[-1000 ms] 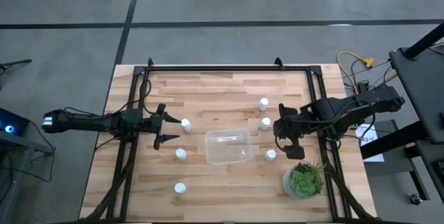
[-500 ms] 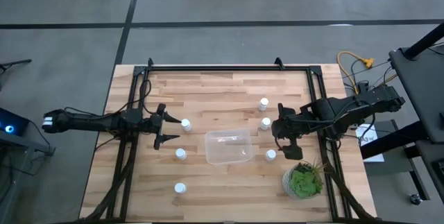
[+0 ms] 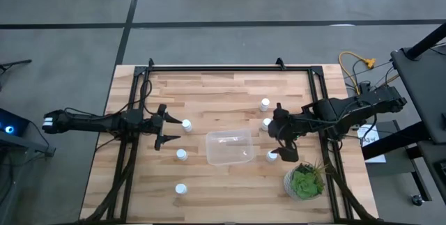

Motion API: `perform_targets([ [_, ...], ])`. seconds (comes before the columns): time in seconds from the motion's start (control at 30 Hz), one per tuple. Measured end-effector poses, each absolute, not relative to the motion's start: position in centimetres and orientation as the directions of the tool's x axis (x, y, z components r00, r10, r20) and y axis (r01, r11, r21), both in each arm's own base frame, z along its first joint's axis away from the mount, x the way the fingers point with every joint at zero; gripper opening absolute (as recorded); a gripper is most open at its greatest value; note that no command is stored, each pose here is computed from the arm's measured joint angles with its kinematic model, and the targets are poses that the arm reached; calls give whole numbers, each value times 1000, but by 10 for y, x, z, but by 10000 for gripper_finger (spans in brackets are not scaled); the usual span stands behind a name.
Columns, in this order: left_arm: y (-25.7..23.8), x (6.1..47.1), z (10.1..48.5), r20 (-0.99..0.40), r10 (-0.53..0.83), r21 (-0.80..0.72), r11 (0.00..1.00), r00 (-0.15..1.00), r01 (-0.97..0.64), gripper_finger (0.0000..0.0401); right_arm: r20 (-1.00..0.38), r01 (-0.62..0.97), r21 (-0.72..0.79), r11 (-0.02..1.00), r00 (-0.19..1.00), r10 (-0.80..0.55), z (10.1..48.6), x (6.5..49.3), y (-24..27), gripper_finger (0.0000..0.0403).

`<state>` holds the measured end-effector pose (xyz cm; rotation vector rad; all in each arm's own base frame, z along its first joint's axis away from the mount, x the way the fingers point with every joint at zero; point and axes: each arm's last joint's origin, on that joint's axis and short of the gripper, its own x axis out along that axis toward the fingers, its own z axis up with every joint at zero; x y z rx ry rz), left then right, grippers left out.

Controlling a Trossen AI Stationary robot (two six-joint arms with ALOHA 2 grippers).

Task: Pick and place pill bottles into a basket
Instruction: Put the white medicine bottle into the transparent bin

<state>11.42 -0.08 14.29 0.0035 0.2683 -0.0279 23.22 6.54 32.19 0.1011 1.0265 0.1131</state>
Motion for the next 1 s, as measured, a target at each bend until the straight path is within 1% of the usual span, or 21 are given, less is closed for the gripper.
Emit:
perform_targets([
  [0.13,-1,114,143,-265,-27,0,1000,964,28,274,-847,-92,109,990,512,141,322,232,65,368],
  [0.37,-1,114,143,-265,-27,0,1000,964,28,274,-858,-70,118,991,495,137,313,232,65,368],
  [0.47,-1,114,143,-265,-27,0,1000,964,28,274,-875,-22,142,990,464,135,302,230,65,368],
  [0.53,-1,114,143,-265,-27,0,1000,964,28,274,-884,-19,160,987,442,152,291,229,65,368],
  [0.6,-1,114,143,-265,-27,0,1000,964,28,274,-880,-33,189,981,437,184,281,230,67,368],
  [0.73,-1,114,143,-265,-27,0,1000,964,28,274,-870,-8,243,970,440,221,261,231,69,368],
  [0.83,-1,114,143,-265,-27,0,1000,964,28,274,-877,0,243,970,427,220,249,229,69,368],
  [1.0,-1,114,143,-265,-27,0,1000,964,28,274,-891,15,199,980,419,174,237,226,67,368],
])
